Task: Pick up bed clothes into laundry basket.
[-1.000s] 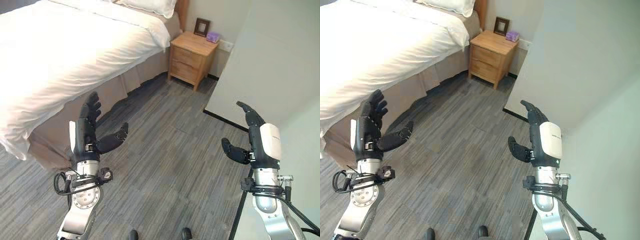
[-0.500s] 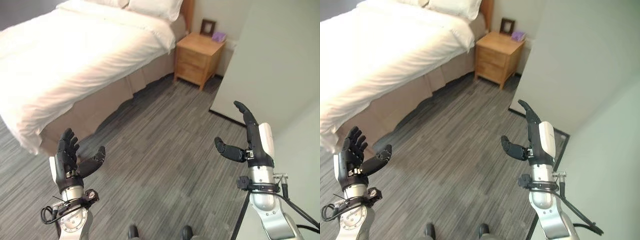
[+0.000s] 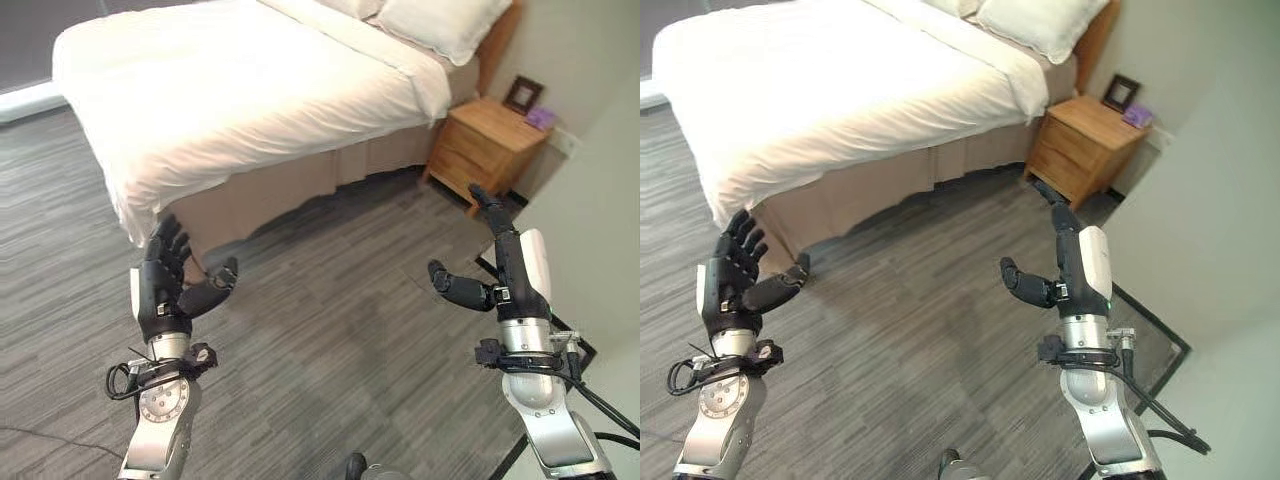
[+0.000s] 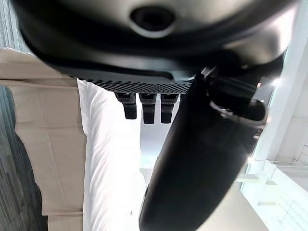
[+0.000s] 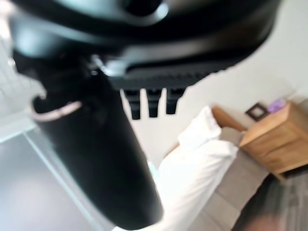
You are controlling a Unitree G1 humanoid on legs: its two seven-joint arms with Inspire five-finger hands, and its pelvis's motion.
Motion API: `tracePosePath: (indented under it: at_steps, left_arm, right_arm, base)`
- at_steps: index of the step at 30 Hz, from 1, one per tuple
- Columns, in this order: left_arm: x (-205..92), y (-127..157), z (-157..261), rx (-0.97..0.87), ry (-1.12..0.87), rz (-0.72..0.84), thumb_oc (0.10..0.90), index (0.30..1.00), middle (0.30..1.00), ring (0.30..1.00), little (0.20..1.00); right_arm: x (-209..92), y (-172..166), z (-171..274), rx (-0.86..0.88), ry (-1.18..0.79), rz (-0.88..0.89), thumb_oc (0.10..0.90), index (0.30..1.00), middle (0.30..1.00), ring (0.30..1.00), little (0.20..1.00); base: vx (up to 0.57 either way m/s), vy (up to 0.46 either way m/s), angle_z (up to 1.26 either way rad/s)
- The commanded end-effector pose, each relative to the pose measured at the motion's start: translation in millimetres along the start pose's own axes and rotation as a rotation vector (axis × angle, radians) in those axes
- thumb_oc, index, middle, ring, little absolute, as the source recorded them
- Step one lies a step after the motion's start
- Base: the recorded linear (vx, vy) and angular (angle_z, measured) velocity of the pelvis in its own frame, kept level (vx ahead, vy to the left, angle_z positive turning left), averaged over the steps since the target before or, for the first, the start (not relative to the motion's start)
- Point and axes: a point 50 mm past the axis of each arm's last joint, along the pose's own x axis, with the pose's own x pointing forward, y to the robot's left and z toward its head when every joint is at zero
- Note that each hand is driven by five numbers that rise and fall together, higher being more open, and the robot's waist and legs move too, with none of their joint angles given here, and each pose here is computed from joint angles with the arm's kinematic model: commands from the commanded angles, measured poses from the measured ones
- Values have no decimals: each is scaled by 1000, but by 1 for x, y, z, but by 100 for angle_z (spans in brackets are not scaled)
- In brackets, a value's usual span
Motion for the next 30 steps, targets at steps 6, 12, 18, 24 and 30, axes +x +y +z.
tracePosePath:
  at_steps: [6, 12, 18, 24, 30]
  left_arm:
    - [15, -9, 53, 27, -267, -97, 800, 900, 900, 900, 900]
    - [7, -3, 46, 41, -222, -128, 800, 900, 900, 900, 900]
    - [8, 3, 48, 87, -234, -128, 800, 900, 900, 900, 900]
    - [2, 16, 37, 159, -182, -123, 800, 900, 900, 900, 900]
    - [-3, 25, 24, 175, -105, -124, 800, 900, 900, 900, 900]
  right_arm:
    - [20, 3, 40, 203, -177, -29, 800, 900, 900, 900, 900]
    - [13, 17, 41, 242, -163, 38, 800, 900, 900, 900, 900]
    - [13, 24, 47, 339, -175, 99, 800, 900, 900, 900, 900]
    - [13, 20, 49, 362, -208, 165, 800, 900, 900, 900, 900]
    - [14, 23, 51, 371, -229, 272, 800, 900, 900, 900, 900]
  base:
    - [-195, 109, 3]
    - [-85, -42, 31]
    - [-9, -120, 13]
    - [-30, -153, -21]
    - [-3, -126, 2]
